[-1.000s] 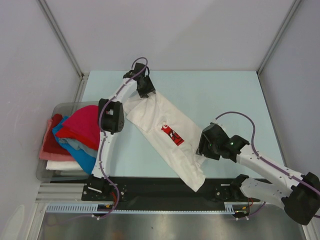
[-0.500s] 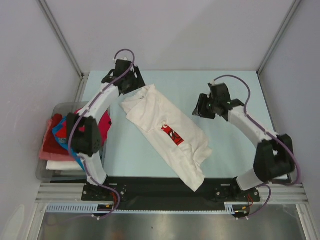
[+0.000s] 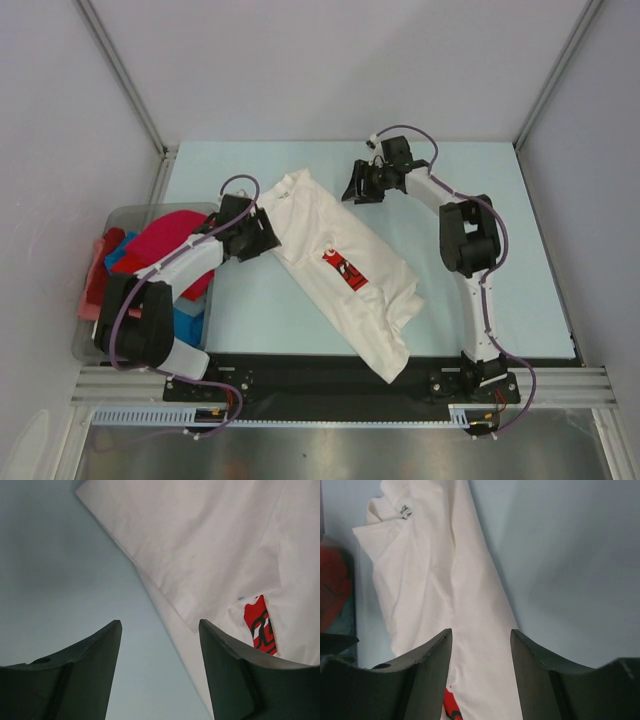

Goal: Fold and stack the t-shirts
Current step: Fold the tshirt

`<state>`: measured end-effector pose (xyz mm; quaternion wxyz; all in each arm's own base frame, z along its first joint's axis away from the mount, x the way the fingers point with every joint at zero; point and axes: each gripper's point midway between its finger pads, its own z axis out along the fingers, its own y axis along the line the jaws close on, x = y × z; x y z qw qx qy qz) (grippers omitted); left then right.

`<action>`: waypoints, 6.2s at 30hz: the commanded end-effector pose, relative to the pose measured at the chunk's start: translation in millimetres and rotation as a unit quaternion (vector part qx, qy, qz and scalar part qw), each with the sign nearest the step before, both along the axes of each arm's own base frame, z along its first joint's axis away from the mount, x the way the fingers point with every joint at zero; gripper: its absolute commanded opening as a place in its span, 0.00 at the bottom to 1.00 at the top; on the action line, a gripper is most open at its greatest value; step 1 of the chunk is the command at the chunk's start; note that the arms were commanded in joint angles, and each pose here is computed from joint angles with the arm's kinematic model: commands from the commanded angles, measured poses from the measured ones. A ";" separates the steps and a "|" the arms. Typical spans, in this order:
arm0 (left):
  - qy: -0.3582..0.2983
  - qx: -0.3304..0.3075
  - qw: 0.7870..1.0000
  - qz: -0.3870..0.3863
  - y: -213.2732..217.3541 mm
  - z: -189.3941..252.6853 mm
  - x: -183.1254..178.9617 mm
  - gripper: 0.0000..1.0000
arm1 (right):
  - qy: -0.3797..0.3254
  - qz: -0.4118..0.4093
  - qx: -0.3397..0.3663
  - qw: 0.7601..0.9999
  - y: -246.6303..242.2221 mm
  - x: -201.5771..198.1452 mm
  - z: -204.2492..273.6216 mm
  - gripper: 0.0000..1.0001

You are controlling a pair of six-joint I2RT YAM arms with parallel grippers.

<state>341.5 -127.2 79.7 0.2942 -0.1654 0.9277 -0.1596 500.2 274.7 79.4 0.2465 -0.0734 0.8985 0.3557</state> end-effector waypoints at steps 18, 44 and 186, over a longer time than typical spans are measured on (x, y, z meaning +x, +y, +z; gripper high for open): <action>-0.006 -0.057 0.998 0.017 -22.3 -38.7 46.8 0.61 | 0.070 0.025 0.048 0.996 39.6 18.1 -55.8 0.19; -0.056 -0.061 0.987 -0.138 -93.1 28.6 3.4 0.74 | 0.031 -0.309 0.075 0.948 -165.8 30.7 -19.6 0.52; 0.039 -0.132 0.946 -0.292 -158.8 30.8 -149.0 0.00 | 0.021 -0.288 -0.175 0.941 -138.2 -284.2 45.5 0.00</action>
